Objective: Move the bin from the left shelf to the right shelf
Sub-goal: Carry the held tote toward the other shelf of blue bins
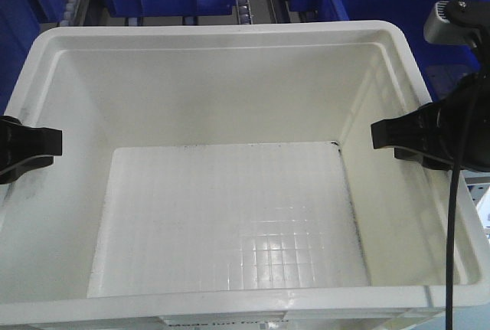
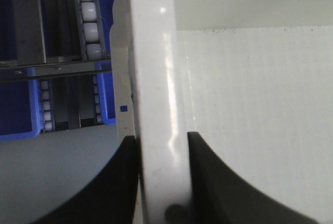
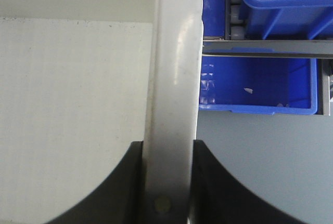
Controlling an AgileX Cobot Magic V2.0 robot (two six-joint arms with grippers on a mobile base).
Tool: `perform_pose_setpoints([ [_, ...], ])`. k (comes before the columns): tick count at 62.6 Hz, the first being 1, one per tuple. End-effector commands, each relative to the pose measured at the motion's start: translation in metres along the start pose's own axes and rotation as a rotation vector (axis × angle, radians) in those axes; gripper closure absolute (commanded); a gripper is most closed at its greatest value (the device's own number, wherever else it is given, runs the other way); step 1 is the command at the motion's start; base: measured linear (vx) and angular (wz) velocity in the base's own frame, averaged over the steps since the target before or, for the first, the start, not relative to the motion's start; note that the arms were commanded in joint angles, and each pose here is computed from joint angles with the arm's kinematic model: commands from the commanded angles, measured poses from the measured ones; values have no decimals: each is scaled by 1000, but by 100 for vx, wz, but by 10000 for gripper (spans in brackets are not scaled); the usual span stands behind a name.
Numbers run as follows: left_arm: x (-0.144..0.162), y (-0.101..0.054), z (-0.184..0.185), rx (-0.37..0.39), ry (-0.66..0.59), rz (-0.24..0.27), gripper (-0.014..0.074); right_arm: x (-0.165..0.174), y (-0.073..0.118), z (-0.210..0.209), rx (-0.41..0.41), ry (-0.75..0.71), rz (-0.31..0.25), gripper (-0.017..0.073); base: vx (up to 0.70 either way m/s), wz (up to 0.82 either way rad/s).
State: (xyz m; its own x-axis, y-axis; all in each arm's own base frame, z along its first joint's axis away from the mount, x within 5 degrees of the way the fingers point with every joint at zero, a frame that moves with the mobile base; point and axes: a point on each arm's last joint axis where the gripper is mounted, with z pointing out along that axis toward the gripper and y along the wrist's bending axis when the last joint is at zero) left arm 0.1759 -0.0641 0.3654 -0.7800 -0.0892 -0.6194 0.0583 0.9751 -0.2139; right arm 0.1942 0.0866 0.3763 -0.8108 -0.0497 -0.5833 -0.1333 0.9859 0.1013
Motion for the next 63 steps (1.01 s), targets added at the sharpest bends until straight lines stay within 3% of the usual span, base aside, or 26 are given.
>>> perform_pose_setpoints([
  [1, -12, 1, -17, 2, -142, 59, 562, -15, -10, -21, 63, -178, -48, 485, 7, 28],
  [63, -12, 1, -17, 2, -142, 59, 562, -15, -10, -21, 63, -178, -48, 485, 4, 10],
])
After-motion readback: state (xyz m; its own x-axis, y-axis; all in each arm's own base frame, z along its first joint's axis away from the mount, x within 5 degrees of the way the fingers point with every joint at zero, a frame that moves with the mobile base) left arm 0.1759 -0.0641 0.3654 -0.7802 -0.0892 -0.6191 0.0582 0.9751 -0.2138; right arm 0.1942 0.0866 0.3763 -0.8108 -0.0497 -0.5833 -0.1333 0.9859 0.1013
